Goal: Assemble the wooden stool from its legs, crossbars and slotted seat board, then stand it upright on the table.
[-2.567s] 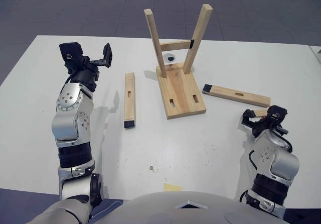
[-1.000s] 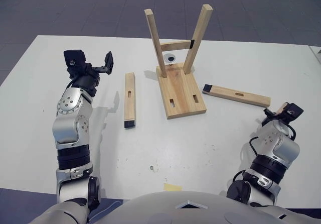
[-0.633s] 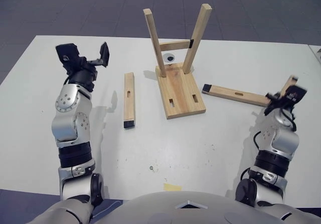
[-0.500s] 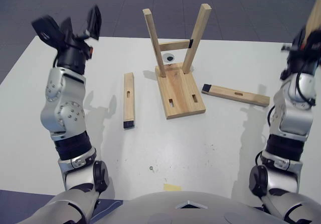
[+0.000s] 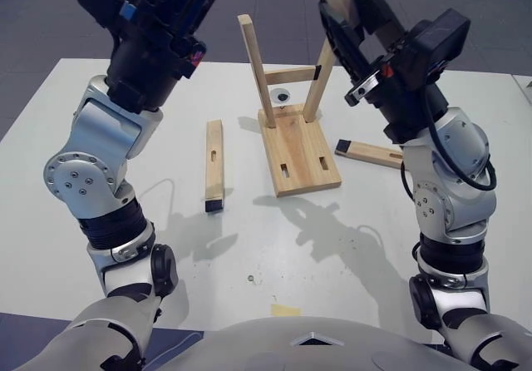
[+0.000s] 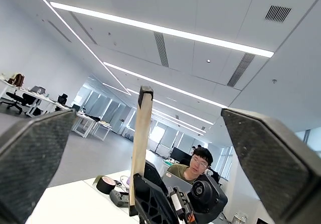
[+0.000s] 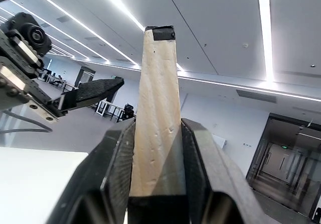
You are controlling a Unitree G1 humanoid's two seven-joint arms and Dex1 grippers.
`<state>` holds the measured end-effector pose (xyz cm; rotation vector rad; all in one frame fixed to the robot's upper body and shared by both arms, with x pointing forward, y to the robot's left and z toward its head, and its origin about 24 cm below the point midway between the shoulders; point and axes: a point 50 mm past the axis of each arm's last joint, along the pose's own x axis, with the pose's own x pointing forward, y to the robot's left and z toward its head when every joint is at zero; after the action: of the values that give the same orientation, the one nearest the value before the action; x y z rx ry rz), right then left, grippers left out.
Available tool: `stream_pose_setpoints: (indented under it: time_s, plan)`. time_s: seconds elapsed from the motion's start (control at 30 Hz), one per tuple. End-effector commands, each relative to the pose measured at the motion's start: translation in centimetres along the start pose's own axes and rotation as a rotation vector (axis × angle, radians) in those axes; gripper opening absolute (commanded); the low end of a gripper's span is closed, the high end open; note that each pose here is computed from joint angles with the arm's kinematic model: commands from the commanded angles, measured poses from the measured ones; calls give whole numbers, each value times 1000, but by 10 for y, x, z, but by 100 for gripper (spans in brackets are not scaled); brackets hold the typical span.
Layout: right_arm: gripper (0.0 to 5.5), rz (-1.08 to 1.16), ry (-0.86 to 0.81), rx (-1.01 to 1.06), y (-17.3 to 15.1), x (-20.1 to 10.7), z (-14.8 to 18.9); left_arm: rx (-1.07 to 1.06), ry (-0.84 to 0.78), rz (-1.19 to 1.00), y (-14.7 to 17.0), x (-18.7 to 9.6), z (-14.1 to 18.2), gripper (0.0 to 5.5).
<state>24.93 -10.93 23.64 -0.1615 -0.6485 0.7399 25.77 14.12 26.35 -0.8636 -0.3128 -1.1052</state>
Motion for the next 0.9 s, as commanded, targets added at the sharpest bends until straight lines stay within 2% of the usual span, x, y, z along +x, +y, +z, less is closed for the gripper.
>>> stream_pose_setpoints:
  time_s: [0.03, 0.1, 0.23, 0.47, 0.7, 0.9]
  plan:
    - [129, 56, 2, 19, 15, 0, 0, 2, 45, 19, 1, 2, 0, 540]
    - [129, 68, 17, -1, 22, -1, -5, 1, 45, 38, 3, 6, 1, 540]
    - [129, 48, 37, -19, 29, -1, -11, -1, 80, 41, 3, 8, 1, 489]
    - [129, 1, 46, -36, 32, 1, -16, 96, 223, 21, -2, 13, -14, 370]
    - [129, -22, 70, -40, 40, -2, -22, 146, 155, 46, -2, 26, -6, 252]
    - [129, -63, 77, -49, 38, -2, -23, 165, 163, 43, -3, 27, -4, 146]
